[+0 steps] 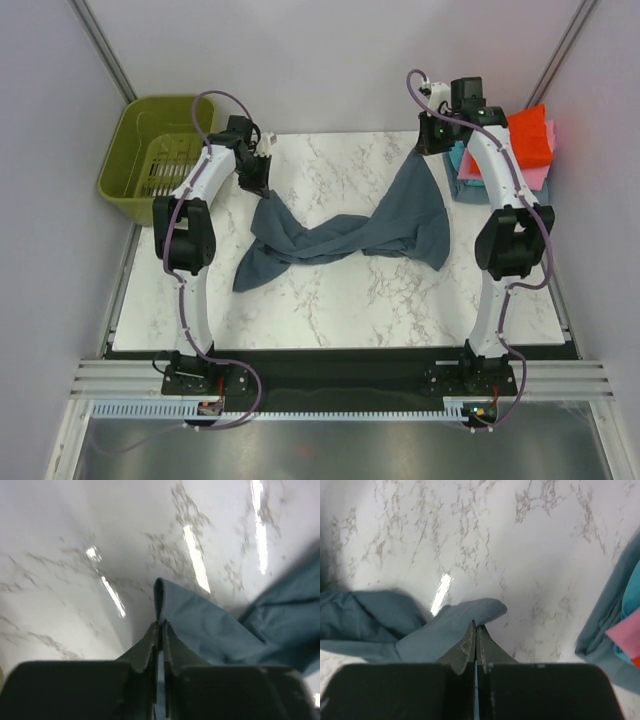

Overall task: Fold and stack the t-shirts
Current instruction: Flatten the tshirt out

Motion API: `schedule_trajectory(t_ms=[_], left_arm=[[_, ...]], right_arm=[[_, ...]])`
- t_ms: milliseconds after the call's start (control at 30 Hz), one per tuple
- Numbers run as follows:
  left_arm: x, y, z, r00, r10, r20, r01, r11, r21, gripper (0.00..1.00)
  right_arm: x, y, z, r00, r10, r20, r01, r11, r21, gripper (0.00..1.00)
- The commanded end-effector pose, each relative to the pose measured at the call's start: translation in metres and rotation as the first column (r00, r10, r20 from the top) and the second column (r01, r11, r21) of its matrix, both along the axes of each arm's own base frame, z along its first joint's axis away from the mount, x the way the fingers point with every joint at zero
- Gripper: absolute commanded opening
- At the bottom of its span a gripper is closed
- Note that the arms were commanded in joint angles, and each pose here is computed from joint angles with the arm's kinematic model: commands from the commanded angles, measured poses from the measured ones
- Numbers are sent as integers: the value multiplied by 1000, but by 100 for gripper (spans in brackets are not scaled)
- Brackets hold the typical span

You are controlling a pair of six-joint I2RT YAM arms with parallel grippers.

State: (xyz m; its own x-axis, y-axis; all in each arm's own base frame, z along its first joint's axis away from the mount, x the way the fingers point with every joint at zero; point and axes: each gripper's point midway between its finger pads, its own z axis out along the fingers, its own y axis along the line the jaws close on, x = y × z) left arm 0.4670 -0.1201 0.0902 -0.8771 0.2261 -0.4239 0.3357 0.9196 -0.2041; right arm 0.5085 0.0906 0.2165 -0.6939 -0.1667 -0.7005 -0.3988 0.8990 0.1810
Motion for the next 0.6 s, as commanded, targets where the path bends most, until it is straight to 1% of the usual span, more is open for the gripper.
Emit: schedule_trajectory(t_ms=[0, 33, 100, 133, 167, 200, 233, 267, 300, 333, 433, 500, 567], left_arm=[[48, 3, 49, 983, 7, 185, -12, 1000, 26, 17], [48, 5, 49, 982, 8, 189, -14, 999, 35, 28], [36, 8, 56, 984, 32, 175, -39, 999, 32, 30], [19, 11, 41, 993, 44, 111, -46, 999, 22, 30], [4, 12, 52, 993, 66, 100, -66, 998, -7, 31], [-9, 15, 51, 994, 80, 73, -78, 997, -20, 36], [-31, 21, 30, 995, 95, -10, -95, 995, -33, 37], [-42, 23, 28, 994, 107, -37, -108, 993, -46, 39], [-51, 26, 33, 993, 110, -38, -112, 992, -58, 41], [-66, 28, 22, 985, 137, -105, -146, 985, -88, 41], [-78, 36, 15, 970, 176, -169, -196, 974, -113, 40], [-76, 42, 7, 960, 198, -197, -222, 969, -108, 38], [-68, 48, 5, 955, 217, -200, -243, 963, -117, 36]], right_arm=[[33, -2, 17, 995, -17, 98, 17, 1000, -4, 0], [39, -2, 6, 996, -19, 86, 20, 1000, -10, 0], [41, -1, -2, 997, -22, 72, 22, 1000, -9, 0], [40, 0, -8, 998, -24, 55, 24, 1000, -6, 0], [39, -1, -11, 999, -26, 46, 27, 1000, -4, 0], [37, 2, -12, 999, -21, 43, 21, 1000, 0, 0], [33, 2, -15, 999, -20, 31, 20, 1000, 1, 0], [32, 3, -15, 999, -17, 31, 17, 1000, 3, 0], [30, 4, -16, 1000, -14, 25, 14, 1000, 3, 0], [28, 4, -16, 1000, -14, 22, 14, 1000, 7, 0], [25, 6, -17, 1000, -11, 14, 11, 1000, 7, 0], [25, 7, -15, 1000, -8, 19, 8, 1000, 5, 0], [24, 9, -15, 1000, -4, 22, 5, 1000, -6, 0]])
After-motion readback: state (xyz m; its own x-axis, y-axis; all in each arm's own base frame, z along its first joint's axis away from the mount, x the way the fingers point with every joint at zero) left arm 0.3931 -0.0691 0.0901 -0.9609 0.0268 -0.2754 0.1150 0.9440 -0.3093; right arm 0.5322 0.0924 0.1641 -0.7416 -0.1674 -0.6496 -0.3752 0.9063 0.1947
